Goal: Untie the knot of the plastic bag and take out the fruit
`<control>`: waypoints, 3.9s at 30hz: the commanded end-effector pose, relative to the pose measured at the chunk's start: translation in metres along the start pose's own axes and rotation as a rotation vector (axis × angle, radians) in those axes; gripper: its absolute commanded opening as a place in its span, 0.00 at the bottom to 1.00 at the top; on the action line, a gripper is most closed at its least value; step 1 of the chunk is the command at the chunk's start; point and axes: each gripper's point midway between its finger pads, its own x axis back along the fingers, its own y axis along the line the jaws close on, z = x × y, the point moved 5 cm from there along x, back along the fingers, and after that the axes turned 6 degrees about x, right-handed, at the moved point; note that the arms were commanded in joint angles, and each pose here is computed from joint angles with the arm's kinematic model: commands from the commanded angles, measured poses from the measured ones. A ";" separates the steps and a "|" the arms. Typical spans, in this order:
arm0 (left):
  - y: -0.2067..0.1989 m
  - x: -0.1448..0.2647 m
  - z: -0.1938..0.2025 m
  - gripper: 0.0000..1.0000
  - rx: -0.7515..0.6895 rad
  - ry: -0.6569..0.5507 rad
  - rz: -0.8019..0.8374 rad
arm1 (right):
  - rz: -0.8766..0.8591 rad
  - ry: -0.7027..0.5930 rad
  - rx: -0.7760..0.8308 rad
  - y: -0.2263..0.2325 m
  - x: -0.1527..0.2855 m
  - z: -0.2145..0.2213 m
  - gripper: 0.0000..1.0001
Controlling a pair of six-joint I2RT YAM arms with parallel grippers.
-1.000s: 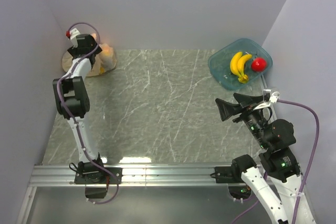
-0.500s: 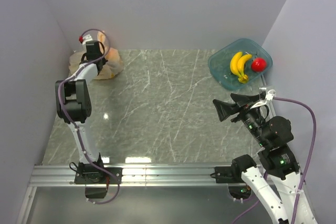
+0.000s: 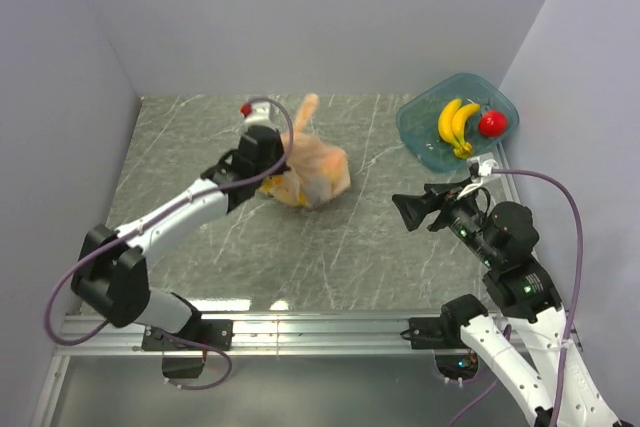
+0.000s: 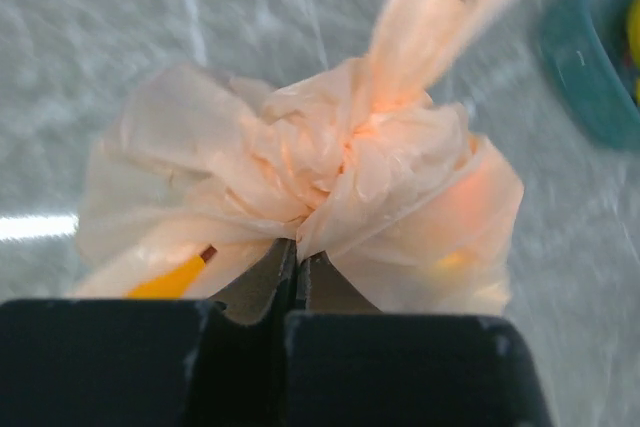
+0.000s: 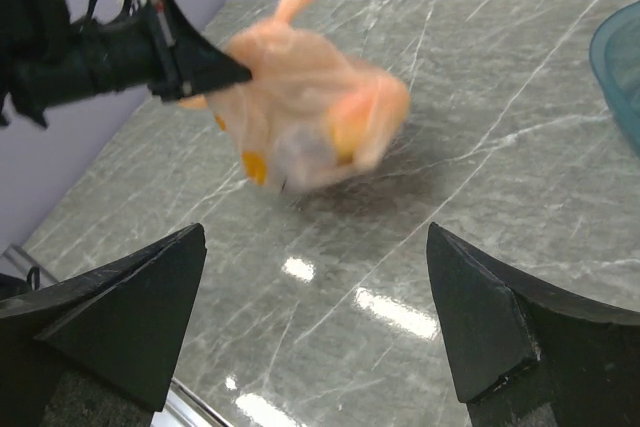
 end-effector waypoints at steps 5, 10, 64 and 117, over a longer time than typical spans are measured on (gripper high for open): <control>-0.056 0.066 0.080 0.04 0.100 0.051 0.153 | -0.020 0.047 0.017 0.003 -0.007 0.004 0.96; -0.103 0.110 0.109 0.56 0.033 0.179 0.347 | -0.005 0.122 -0.010 0.000 -0.016 0.022 0.95; 0.071 0.031 0.101 0.01 0.431 0.217 0.105 | 0.281 0.421 -0.247 0.002 -0.099 0.181 0.00; -0.011 0.124 0.081 0.98 0.408 0.141 0.339 | 0.014 0.352 0.264 0.078 -0.156 0.090 0.00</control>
